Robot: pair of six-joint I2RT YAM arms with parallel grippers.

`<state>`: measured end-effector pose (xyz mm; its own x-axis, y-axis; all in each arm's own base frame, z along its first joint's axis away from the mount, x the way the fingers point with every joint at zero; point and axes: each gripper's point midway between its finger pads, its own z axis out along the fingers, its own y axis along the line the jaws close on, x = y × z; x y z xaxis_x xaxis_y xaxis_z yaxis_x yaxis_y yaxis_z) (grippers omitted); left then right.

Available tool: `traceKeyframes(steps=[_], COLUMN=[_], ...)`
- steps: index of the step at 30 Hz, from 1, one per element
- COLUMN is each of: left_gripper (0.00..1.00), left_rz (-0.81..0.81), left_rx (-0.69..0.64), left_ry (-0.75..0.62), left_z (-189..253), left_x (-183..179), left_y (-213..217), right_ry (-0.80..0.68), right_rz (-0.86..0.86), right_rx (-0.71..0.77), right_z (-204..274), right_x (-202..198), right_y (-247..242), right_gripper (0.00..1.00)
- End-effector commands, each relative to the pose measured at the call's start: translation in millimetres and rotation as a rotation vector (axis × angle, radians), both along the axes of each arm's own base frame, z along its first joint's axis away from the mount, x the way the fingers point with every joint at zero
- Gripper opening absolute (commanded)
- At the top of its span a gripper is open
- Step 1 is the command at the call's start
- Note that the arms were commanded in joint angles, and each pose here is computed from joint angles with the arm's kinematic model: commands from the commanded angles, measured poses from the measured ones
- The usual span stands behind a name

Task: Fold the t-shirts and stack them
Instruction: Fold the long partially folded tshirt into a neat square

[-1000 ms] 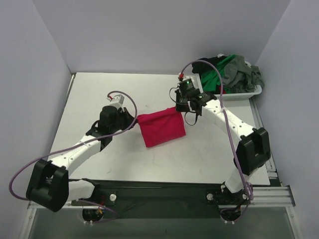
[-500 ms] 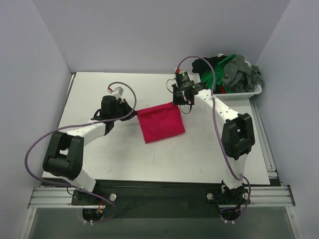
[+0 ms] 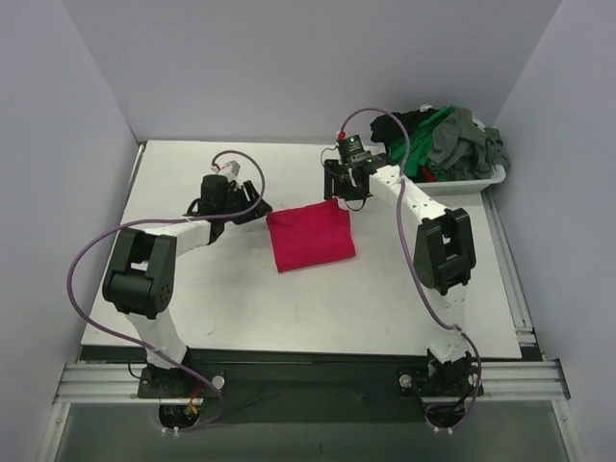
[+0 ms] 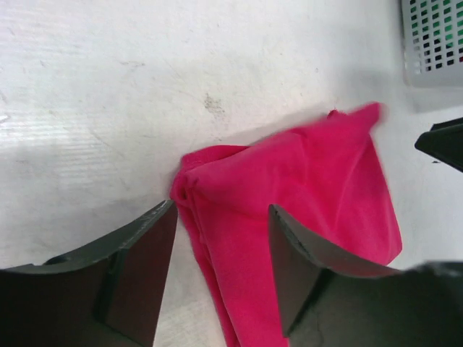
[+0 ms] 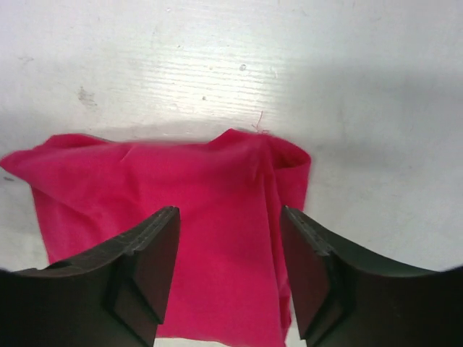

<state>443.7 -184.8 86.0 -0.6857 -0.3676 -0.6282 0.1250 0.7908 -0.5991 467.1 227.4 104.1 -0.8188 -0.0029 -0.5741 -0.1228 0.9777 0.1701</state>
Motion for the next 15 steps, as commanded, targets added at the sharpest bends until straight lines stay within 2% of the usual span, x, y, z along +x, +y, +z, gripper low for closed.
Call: traceKeyframes(steps=[1, 2, 4, 9, 15], left_gripper=[0.65, 0.72, 0.76, 0.78, 0.78], left_rz=[0.031, 0.044, 0.054, 0.039, -0.018], left_rx=[0.003, 0.011, 0.023, 0.055, 0.028], left_ry=[-0.082, -0.089, -0.102, -0.114, -0.101], left_z=[27, 29, 33, 35, 29], left_x=[25, 23, 19, -10, -44], left_y=[6, 9, 12, 14, 7], right_ry=[-0.017, -0.03, -0.046, -0.086, -0.094], right_rz=[0.014, 0.014, 0.01, 0.04, 0.113], right_rx=[-0.02, -0.017, -0.023, -0.04, -0.053], right_z=[18, 25, 34, 55, 44], right_x=[7, 7, 4, -25, -77], right_y=[-6, -8, -11, -7, 21], right_gripper=[0.6, 0.68, 0.71, 0.72, 0.72])
